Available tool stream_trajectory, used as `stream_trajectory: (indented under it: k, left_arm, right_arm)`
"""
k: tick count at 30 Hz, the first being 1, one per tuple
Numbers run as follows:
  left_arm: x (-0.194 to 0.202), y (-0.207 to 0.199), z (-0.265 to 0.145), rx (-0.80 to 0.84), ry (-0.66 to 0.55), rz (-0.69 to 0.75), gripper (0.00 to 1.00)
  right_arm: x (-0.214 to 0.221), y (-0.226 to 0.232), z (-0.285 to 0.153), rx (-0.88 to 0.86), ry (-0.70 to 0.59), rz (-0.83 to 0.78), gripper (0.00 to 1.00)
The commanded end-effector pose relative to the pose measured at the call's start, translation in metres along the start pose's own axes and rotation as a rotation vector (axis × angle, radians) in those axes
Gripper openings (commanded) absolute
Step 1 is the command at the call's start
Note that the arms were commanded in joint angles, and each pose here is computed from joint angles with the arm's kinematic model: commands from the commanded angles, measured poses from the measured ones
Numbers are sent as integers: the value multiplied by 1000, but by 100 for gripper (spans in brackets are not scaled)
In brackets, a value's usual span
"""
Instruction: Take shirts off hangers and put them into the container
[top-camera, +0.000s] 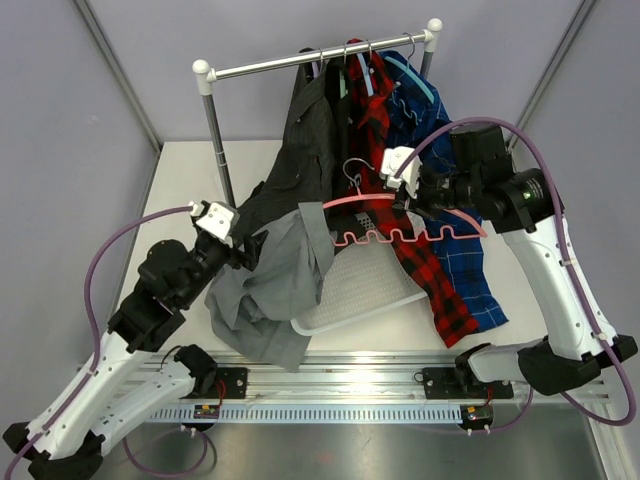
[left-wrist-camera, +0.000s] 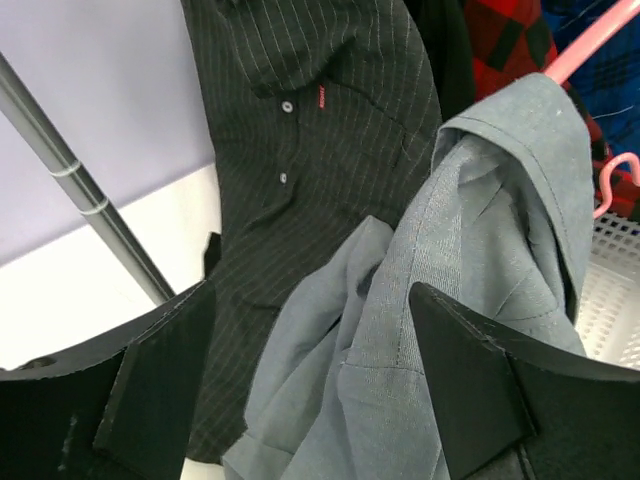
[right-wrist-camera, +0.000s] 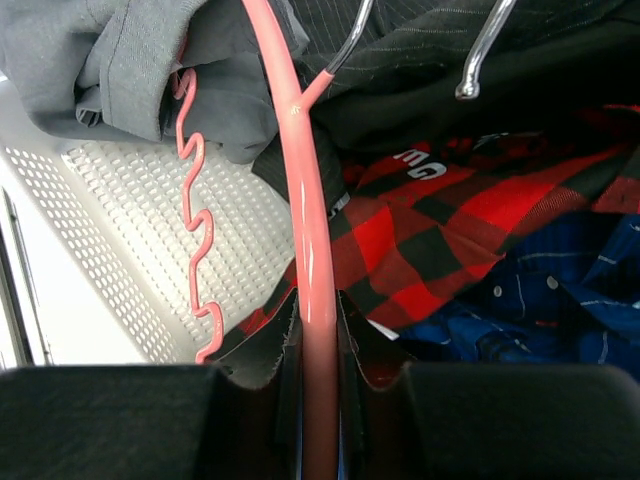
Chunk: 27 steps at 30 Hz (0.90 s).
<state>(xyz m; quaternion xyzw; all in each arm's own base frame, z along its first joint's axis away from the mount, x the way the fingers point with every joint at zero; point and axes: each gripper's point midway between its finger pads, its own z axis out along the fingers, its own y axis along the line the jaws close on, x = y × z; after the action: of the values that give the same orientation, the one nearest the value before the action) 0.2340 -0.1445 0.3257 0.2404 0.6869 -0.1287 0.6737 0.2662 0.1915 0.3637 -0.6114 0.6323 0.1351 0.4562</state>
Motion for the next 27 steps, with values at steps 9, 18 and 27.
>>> stream_trajectory:
  k: [9, 18, 27]
  left_arm:
    - [-69, -65, 12, 322, -3, -486, 85]
    - [-37, -66, 40, 182, 171, -779, 79]
    - [-14, -81, 52, 216, 207, -858, 67]
  right_arm:
    - [-13, -4, -10, 11, -43, -15, 0]
    - [-16, -4, -2, -9, -64, 23, 0]
    - [-18, 0, 4, -36, -90, 48, 0]
